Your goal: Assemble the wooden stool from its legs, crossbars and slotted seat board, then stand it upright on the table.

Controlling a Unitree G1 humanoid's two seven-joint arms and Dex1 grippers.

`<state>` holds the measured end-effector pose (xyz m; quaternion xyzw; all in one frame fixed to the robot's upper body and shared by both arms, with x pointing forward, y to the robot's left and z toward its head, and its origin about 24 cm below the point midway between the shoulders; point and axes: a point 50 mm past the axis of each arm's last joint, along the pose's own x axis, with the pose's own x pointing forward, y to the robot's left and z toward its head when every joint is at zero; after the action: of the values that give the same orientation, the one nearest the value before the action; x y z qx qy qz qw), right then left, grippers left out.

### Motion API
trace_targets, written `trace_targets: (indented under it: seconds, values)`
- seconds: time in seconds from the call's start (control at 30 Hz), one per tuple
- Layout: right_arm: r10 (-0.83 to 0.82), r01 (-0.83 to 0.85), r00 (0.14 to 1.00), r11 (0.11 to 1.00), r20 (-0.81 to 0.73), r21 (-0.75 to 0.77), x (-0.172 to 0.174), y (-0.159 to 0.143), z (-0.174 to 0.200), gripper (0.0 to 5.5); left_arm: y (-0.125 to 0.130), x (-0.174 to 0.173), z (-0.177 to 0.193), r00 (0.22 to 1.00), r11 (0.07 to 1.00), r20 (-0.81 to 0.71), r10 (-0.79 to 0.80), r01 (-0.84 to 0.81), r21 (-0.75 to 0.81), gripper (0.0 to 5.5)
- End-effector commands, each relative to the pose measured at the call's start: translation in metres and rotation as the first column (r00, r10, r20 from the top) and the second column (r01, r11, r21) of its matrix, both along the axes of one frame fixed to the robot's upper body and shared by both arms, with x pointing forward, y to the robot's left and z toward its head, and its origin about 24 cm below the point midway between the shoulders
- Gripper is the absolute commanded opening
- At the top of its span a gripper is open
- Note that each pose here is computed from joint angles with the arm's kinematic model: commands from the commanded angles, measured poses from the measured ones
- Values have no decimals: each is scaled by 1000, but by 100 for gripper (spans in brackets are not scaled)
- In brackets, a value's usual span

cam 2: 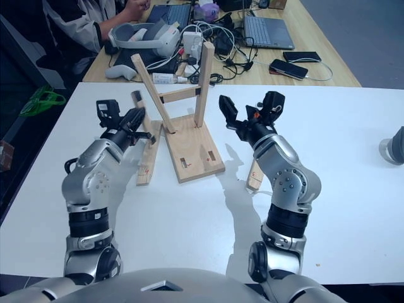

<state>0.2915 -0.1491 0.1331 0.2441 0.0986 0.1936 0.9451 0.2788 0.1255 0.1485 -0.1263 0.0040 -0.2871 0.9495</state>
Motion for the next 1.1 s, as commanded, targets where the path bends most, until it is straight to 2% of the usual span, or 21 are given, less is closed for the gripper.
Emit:
trace_targets:
  seconds: [0.03,0.17,0.33,0.53,0.57,0.9,1.1]
  values:
    - [74,-74,997,996,-2,-41,8,-2,7,540,-16,-29,26,938,937,27,-347,348,-32,40]
    - [128,-127,992,992,21,-20,12,-4,18,540,-16,-39,26,877,877,-29,-479,480,19,40]
    - [192,-193,981,981,40,16,11,0,27,540,-21,-43,21,855,853,-55,-516,518,56,40]
    - [292,-294,956,953,37,70,3,21,30,540,-31,-40,20,846,842,-43,-532,533,82,40]
    - [305,-307,952,949,38,75,1,25,30,508,-32,-40,19,842,837,-45,-538,539,92,40]
    - [366,-371,928,923,65,103,-8,44,36,342,-35,-40,10,837,818,-61,-544,545,183,40]
    - [400,-405,914,909,64,101,-11,52,37,342,-35,-39,6,839,805,-60,-540,536,253,40]
